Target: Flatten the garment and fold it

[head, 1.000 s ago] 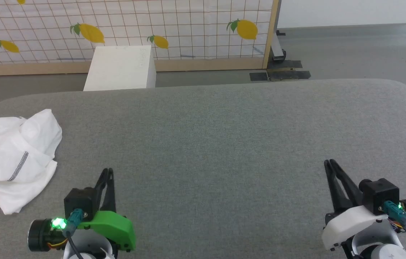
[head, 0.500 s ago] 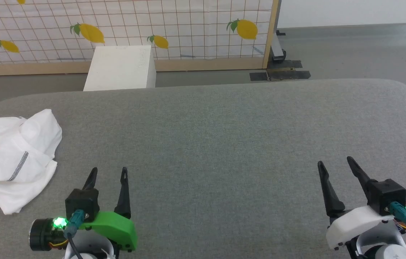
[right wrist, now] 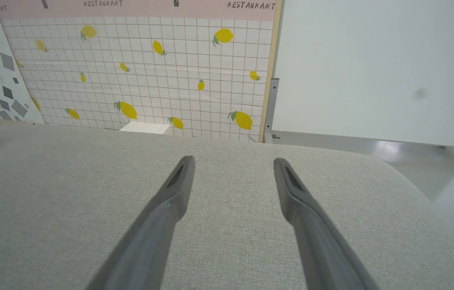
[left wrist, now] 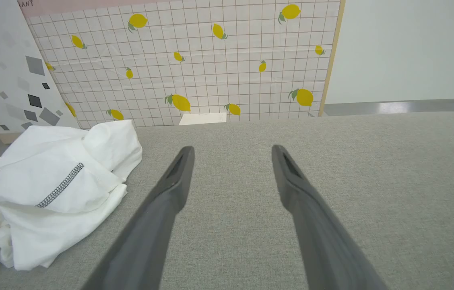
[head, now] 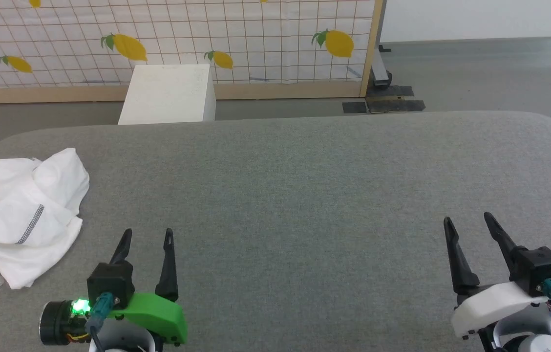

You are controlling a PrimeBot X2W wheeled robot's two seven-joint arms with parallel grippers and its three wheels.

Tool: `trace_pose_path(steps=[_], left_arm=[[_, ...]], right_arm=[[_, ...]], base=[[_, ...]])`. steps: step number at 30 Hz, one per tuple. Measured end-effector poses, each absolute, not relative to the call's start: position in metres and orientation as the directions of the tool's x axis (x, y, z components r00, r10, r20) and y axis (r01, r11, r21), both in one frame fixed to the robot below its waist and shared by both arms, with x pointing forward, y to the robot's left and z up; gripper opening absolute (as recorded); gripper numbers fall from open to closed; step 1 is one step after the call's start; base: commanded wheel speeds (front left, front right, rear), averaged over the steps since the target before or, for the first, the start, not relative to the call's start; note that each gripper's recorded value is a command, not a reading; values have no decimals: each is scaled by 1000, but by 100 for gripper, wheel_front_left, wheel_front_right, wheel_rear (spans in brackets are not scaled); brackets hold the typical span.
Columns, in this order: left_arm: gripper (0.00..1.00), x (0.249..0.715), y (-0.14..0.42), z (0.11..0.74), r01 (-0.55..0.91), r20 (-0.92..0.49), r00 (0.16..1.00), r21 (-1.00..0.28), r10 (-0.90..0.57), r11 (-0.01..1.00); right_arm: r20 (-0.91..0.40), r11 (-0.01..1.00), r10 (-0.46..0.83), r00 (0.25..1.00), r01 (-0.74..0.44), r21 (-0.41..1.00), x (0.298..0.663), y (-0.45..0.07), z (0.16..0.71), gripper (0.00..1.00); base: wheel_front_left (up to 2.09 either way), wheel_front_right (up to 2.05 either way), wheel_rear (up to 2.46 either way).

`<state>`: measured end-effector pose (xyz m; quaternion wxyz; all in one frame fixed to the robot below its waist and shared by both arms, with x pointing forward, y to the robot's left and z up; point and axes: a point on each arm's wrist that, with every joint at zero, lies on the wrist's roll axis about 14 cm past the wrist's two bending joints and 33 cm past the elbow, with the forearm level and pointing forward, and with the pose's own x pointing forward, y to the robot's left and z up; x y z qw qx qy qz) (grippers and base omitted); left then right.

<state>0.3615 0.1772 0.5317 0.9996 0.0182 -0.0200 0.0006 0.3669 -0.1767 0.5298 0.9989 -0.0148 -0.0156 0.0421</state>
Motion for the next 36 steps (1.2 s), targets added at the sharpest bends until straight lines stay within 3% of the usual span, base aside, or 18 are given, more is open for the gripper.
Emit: trace_pose_path(steps=[18, 36], left_arm=[[100, 346, 197, 539, -79, 87, 993, 26, 76, 997], [100, 316, 227, 542, -195, 118, 974, 6, 193, 981]], right_arm=[[68, 992, 123, 990, -121, -25, 374, -164, 534, 100], [85, 966, 260, 962, -259, -25, 387, -116, 533, 100]], base=[[0, 0, 0], [0, 0, 0]])
